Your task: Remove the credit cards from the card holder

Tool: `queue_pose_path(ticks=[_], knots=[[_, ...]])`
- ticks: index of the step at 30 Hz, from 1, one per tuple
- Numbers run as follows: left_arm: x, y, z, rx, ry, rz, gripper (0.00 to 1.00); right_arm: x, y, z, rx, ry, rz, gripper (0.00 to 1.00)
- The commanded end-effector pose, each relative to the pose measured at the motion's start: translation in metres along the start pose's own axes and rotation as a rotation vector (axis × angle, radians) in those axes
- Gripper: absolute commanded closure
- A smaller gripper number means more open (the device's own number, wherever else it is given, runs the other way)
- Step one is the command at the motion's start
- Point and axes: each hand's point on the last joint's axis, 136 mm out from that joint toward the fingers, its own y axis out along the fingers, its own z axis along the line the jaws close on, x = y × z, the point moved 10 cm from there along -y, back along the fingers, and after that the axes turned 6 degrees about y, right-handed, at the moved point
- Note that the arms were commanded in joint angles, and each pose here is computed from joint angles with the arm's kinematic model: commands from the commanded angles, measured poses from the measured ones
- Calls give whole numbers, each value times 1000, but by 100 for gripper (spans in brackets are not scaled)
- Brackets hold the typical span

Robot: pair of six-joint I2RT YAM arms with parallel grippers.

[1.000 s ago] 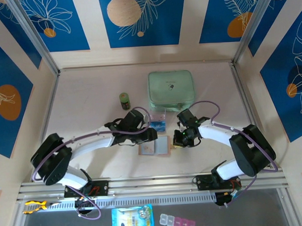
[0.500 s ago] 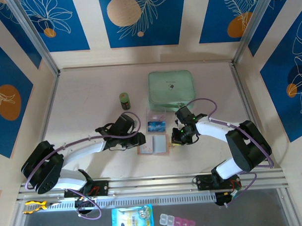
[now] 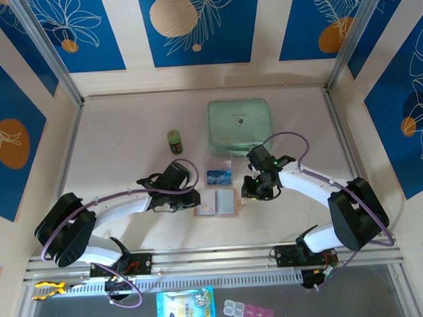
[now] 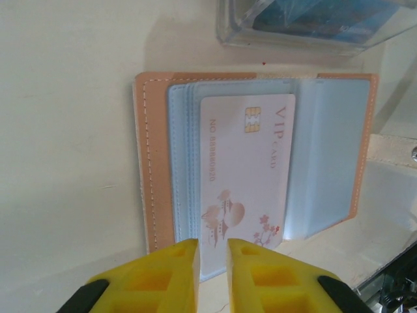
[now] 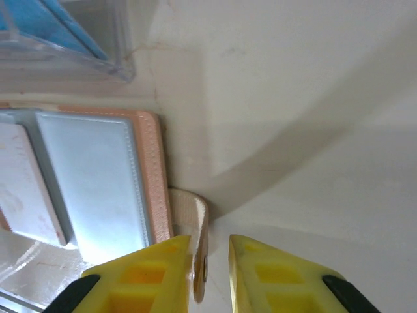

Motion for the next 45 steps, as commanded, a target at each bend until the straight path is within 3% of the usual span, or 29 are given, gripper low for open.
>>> queue_pose_path(ticks=[1,10,19,29,45], knots=[[0,5,6,-5,10,17,83,-3,-16,9,1,-3,-15,77],[-4,17,10,-50,-8,44,87,-10,-13,53,198,-24,42,76],[-12,22,15,-91,-54,64,88,-13,13,85,239,-64,117,76],[-1,4,3,-63,-6,13,88,-12,34,89,258,-58,151,76],[10,19,-1,-41,21,41,91,-13,51,83,230,-36,168,72]])
